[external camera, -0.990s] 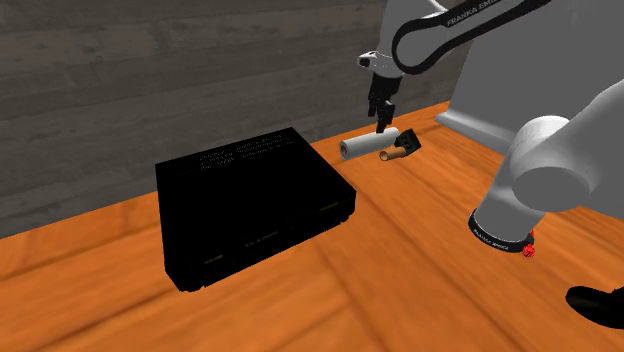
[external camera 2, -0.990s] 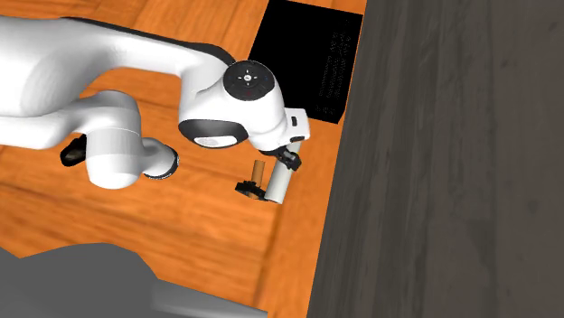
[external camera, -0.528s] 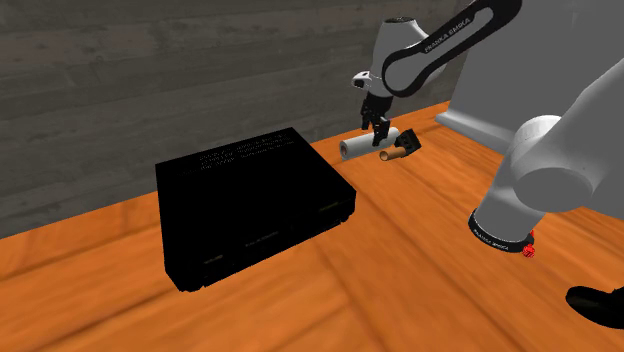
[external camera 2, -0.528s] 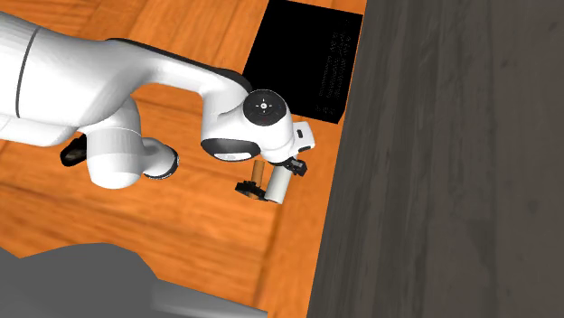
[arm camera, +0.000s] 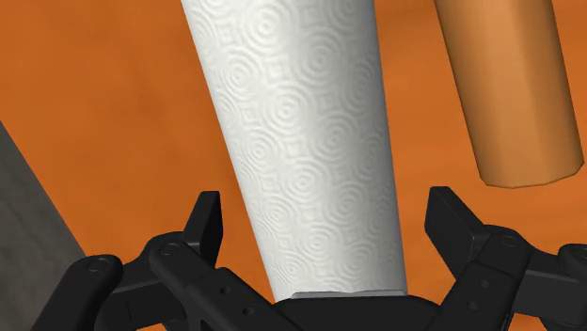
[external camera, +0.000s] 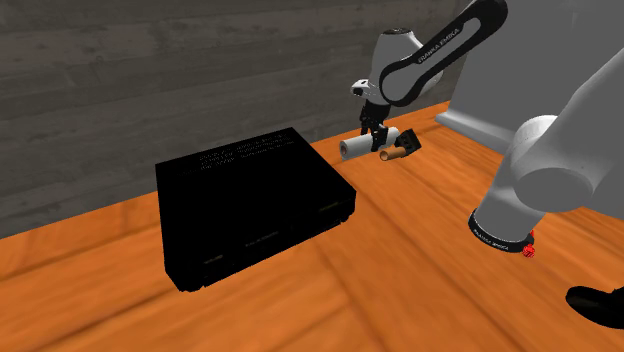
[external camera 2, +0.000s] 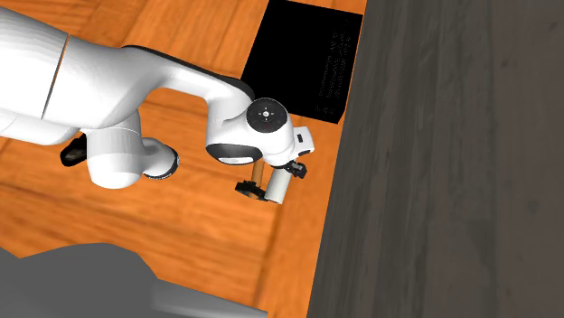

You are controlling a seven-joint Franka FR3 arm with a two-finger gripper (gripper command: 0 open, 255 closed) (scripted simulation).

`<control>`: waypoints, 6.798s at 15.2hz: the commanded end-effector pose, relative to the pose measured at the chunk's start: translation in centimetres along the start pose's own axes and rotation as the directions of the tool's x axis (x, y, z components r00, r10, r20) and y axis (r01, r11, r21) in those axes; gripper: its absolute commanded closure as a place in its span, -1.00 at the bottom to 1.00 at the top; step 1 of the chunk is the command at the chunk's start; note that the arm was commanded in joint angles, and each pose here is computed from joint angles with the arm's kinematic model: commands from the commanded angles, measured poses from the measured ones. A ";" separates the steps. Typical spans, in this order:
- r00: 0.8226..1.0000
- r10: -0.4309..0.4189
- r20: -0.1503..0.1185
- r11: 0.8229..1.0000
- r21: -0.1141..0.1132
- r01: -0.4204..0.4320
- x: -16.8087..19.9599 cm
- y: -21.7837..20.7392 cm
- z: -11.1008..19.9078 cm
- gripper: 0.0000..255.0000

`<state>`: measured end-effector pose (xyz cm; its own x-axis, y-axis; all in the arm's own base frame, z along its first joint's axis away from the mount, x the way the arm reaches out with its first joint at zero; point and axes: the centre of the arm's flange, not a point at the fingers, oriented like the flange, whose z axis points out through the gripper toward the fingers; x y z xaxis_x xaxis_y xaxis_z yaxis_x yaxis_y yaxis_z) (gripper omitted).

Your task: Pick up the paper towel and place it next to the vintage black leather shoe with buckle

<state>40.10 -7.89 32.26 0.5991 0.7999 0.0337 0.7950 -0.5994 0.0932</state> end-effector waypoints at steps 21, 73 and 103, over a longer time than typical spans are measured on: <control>1.000 0.000 0.000 1.000 0.000 0.000 0.1 0.4 -4.2 1.00; 1.000 0.000 0.000 1.000 0.000 0.000 -2.0 -39.2 -19.1 1.00; 1.000 0.000 0.000 1.000 0.000 0.000 -4.1 -74.3 -20.9 1.00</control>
<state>-23.32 33.90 46.50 0.5990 0.8000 0.0339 0.7951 -0.5992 0.0935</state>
